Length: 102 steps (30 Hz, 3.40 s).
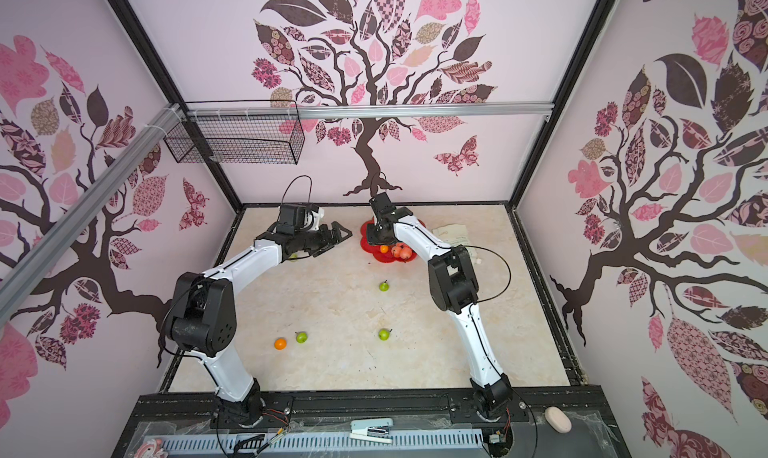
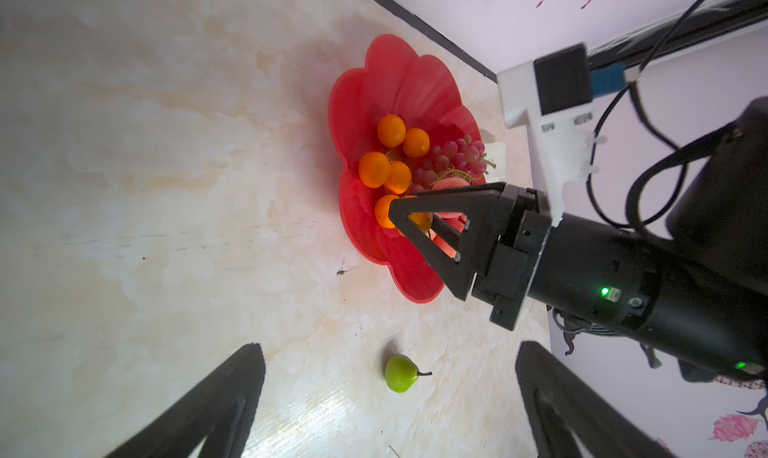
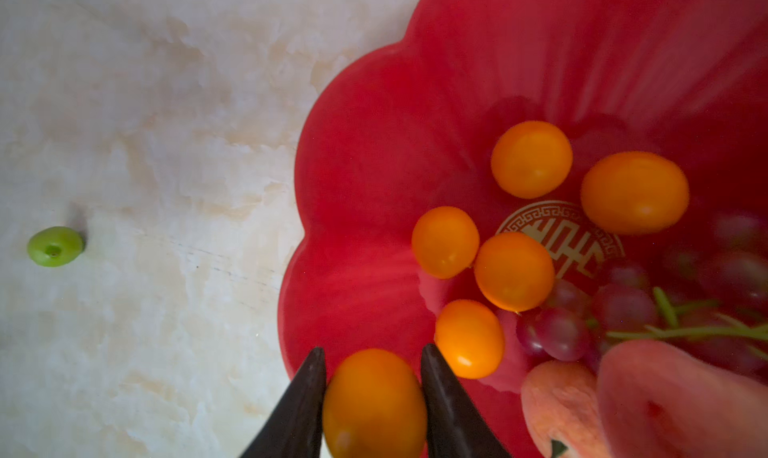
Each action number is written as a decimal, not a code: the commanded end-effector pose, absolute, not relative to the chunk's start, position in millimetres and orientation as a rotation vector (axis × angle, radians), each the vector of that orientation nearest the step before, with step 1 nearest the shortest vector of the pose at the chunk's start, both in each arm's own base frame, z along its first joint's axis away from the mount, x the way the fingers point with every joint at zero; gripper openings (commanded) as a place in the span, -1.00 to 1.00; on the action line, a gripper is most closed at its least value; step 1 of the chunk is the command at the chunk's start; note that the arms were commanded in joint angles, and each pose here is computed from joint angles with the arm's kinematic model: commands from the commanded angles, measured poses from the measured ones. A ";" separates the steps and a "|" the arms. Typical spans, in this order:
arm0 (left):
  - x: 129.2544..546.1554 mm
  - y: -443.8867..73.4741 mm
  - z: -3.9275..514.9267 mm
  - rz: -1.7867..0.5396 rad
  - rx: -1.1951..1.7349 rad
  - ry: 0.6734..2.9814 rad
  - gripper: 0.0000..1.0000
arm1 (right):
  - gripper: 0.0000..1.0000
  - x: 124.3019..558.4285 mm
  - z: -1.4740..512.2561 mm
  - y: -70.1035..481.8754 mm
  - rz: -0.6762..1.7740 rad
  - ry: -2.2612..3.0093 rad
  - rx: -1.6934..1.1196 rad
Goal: Place and organize the fake fruits in the fruit bowl
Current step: 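Carry the kumquat over the red bowl and open the right gripper, then move the right gripper away from the bowl toward the kumquat nearest the robot, then lower the open right gripper around the orange kumquat beside a green pear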
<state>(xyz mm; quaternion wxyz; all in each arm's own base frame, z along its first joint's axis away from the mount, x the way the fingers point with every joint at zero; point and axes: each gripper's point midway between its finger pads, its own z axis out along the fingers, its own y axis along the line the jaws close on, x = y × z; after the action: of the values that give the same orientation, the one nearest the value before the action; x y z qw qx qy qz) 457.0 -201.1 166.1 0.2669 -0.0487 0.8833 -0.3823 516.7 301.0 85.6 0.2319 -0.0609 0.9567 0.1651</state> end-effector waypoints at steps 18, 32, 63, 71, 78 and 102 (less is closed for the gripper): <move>451.2 -227.1 153.4 -1.141 -0.085 2.411 0.96 | -0.10 511.0 69.8 299.4 0.432 2.688 -0.193; 438.0 -214.3 182.3 -1.044 -0.098 2.398 0.97 | -0.06 488.0 137.5 288.5 0.481 2.564 -0.203; 275.2 -67.3 174.1 -0.548 -0.575 2.427 0.97 | -0.02 322.8 113.3 399.5 0.666 2.516 -0.431; 255.7 -30.4 180.4 -0.570 -0.744 2.405 0.96 | -0.02 283.6 108.5 461.6 0.771 2.488 -0.638; 229.5 15.0 202.8 -0.420 -0.928 2.322 0.97 | -0.02 242.3 108.4 517.8 0.829 2.401 -0.892; 215.8 51.5 230.3 -0.188 -1.043 2.232 0.96 | -0.02 183.8 38.9 576.6 0.692 2.480 -1.199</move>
<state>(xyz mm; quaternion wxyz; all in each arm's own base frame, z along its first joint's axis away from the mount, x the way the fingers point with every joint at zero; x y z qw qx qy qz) 217.0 48.3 220.7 0.3175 -0.4016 0.8554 -0.0793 184.0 583.7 58.9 0.1654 -0.4071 0.8550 0.2754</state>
